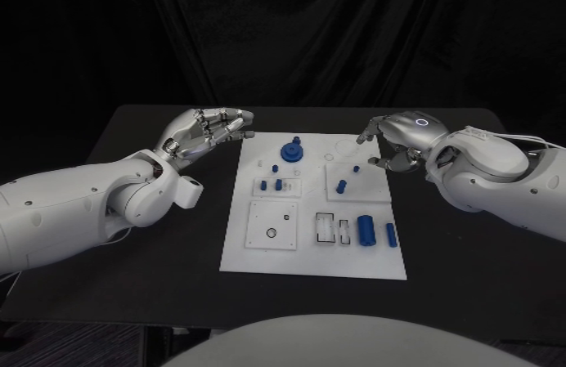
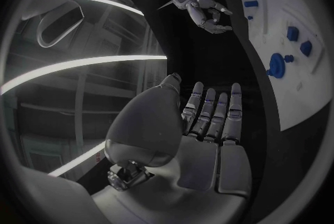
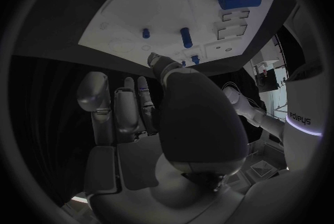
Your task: Assemble the parts on the task board
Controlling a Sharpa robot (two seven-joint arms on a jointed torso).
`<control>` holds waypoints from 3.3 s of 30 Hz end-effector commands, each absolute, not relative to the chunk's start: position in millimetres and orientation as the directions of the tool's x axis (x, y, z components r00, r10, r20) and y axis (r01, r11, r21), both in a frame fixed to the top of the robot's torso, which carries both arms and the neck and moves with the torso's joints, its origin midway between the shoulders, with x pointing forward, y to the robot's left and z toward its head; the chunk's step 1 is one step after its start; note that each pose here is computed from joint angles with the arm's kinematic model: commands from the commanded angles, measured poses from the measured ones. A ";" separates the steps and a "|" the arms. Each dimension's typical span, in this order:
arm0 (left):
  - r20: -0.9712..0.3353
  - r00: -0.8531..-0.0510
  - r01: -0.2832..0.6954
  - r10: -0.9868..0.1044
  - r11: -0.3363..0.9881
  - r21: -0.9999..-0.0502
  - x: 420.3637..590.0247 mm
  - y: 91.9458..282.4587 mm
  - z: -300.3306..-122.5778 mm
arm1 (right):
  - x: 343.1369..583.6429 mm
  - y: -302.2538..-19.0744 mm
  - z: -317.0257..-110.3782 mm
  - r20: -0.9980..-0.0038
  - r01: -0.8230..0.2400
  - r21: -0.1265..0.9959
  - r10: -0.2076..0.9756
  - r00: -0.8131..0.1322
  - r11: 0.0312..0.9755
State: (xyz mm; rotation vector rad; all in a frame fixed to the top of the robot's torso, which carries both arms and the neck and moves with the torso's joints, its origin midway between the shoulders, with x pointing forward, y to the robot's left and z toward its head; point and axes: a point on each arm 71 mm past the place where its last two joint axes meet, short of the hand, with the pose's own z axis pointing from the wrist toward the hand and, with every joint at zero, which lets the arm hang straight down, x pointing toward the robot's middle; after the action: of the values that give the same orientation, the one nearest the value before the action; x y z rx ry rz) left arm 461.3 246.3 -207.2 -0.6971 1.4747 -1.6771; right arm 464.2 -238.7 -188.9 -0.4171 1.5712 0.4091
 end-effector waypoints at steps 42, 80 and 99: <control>0.158 -0.523 0.245 -0.837 -0.326 -0.913 441.7 256.2 -187.1 | 466.0 -256.6 -214.3 -0.977 -0.368 0.180 0.124 -0.173 0.912; 0.160 -0.526 0.218 -0.835 -0.315 -0.924 446.5 254.2 -194.1 | 466.9 -258.8 -231.2 -0.978 -0.329 0.146 0.087 -0.188 0.933; 0.165 -0.526 0.203 -0.834 -0.312 -0.928 445.8 255.2 -198.0 | 469.2 -251.6 -235.9 -0.977 -0.345 0.145 0.079 -0.199 0.927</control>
State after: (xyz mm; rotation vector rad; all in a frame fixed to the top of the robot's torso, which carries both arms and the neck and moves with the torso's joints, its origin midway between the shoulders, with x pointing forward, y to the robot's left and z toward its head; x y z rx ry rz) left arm 448.0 252.8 -210.0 -0.9607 1.4027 -1.8010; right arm 469.2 -251.8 -234.3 -0.1992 1.7275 0.3992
